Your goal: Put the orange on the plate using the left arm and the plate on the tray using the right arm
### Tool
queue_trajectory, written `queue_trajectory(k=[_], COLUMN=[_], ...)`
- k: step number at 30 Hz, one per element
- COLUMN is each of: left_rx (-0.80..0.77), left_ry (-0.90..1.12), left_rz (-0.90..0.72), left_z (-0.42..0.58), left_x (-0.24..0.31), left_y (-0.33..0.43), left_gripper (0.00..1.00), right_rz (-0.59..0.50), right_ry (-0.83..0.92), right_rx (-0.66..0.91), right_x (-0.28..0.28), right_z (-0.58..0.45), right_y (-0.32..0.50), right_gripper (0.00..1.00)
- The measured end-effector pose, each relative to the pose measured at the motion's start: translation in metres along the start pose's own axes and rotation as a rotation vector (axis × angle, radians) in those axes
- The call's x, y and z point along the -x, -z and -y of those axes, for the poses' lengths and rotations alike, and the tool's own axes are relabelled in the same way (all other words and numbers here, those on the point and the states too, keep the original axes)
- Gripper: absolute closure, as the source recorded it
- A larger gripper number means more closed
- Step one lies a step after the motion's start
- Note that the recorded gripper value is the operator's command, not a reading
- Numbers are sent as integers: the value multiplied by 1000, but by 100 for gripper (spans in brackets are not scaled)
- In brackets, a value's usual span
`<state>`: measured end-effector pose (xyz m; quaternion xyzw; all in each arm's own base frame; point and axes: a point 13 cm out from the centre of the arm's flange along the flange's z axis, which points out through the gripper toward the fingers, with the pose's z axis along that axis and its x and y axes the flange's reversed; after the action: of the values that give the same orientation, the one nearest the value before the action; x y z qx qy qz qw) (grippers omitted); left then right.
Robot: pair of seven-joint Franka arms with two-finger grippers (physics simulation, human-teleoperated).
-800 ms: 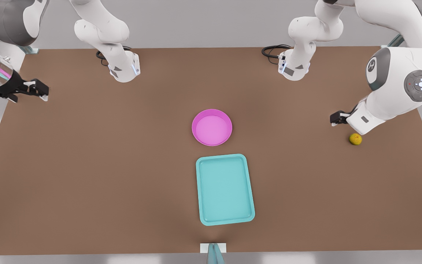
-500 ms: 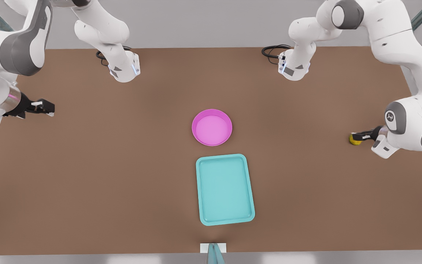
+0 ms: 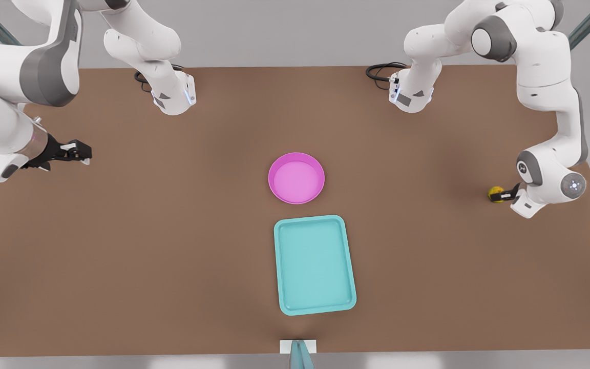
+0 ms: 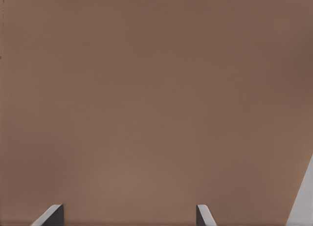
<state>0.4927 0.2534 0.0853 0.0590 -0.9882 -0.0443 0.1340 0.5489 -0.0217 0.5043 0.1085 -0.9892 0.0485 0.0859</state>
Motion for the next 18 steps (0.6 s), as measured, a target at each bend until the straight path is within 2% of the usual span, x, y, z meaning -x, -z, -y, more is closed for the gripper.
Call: queue_trajectory(k=[18], left_rx=[-9], left_ry=[-57], left_rz=[-65], left_z=[-9], left_x=[-14], left_y=[-58], left_gripper=[0], right_rz=[-19], right_ry=[10], right_rx=[6], right_x=[2], right_z=[0], right_y=[-9], right_gripper=[0])
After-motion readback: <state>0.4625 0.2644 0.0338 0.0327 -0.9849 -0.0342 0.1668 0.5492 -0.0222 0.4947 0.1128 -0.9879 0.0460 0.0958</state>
